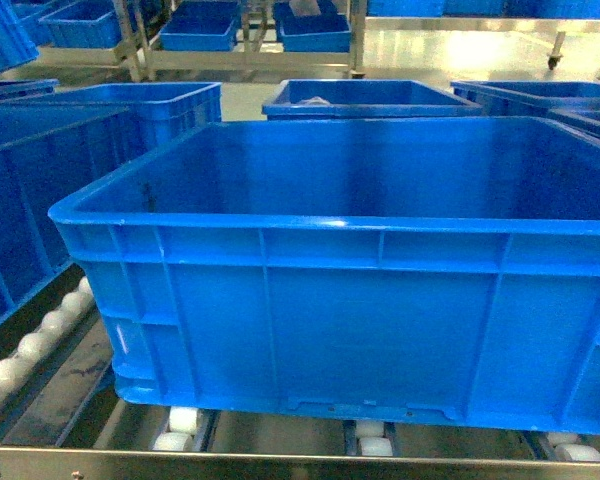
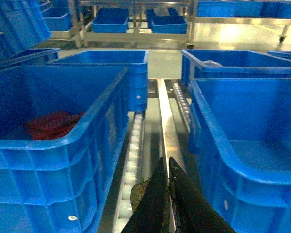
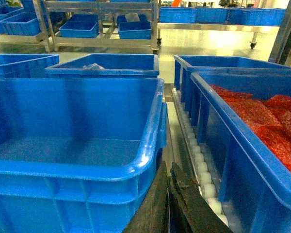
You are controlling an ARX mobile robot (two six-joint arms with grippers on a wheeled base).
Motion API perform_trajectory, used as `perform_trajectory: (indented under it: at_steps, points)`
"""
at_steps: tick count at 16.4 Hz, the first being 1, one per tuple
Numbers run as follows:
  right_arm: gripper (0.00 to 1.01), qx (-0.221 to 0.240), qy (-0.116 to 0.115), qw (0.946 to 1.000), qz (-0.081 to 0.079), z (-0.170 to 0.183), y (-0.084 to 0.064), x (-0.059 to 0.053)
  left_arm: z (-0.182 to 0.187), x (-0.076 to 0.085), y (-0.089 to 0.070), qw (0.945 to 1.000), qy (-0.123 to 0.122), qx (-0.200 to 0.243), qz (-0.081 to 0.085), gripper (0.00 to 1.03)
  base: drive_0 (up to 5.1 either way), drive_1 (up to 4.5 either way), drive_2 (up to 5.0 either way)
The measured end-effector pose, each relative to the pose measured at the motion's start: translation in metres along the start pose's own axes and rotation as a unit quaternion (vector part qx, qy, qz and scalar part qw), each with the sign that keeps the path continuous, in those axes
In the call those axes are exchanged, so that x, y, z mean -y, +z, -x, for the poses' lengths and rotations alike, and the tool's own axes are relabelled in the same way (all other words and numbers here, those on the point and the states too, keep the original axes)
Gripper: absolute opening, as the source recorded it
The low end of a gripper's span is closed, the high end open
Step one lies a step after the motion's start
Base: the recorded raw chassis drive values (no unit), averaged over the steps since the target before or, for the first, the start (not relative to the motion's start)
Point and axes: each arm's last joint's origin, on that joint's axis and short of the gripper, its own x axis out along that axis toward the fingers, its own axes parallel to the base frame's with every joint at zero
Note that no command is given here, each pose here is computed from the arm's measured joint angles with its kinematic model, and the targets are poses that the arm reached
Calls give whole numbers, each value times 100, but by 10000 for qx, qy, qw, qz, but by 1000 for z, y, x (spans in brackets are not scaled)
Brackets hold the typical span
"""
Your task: Place box next to blue box on left shelf
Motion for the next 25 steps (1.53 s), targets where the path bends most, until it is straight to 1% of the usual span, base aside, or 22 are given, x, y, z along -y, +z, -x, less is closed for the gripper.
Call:
perform_trajectory:
  at_steps: [1,2,3,4,5,6,7,8,10,25]
  points:
    - [1,34,-2,10000,0,4,-1,0,6,-6,-1,10000,-32,9,4,1,0,0,0]
    - [1,139,-3,9999,-2,9,-6,0,12,-9,-4,9997,52,219,8,1,0,0,0]
    - [1,-92,3,10000,0,15,-14,0,19,-9,-12,10000,38,-33,7,1,0,0,0]
    - [1,-96,28,10000,1,20,-15,-1,26,-9,-17,9999,13,-136,5,1,0,0,0]
    - [1,48,31,10000,0,25,-10,-1,32,-9,-11,10000,-4,27,7,1,0,0,0]
    - [1,53,31,10000,0,28,-9,-1,36,-9,-8,10000,-2,97,7,1,0,0,0]
    - [1,76,31,10000,0,35,-7,-1,47,-9,-12,10000,-2,-15,7,1,0,0,0]
    - [1,128,31,9999,0,44,-4,0,57,-9,-6,9999,-2,110,7,1,0,0,0]
    - [1,151,31,9999,0,54,-3,0,70,-9,-3,9999,-2,170,7,1,0,0,0]
    - [1,145,31,9999,0,64,-4,0,82,-9,-3,9998,0,181,7,1,0,0,0]
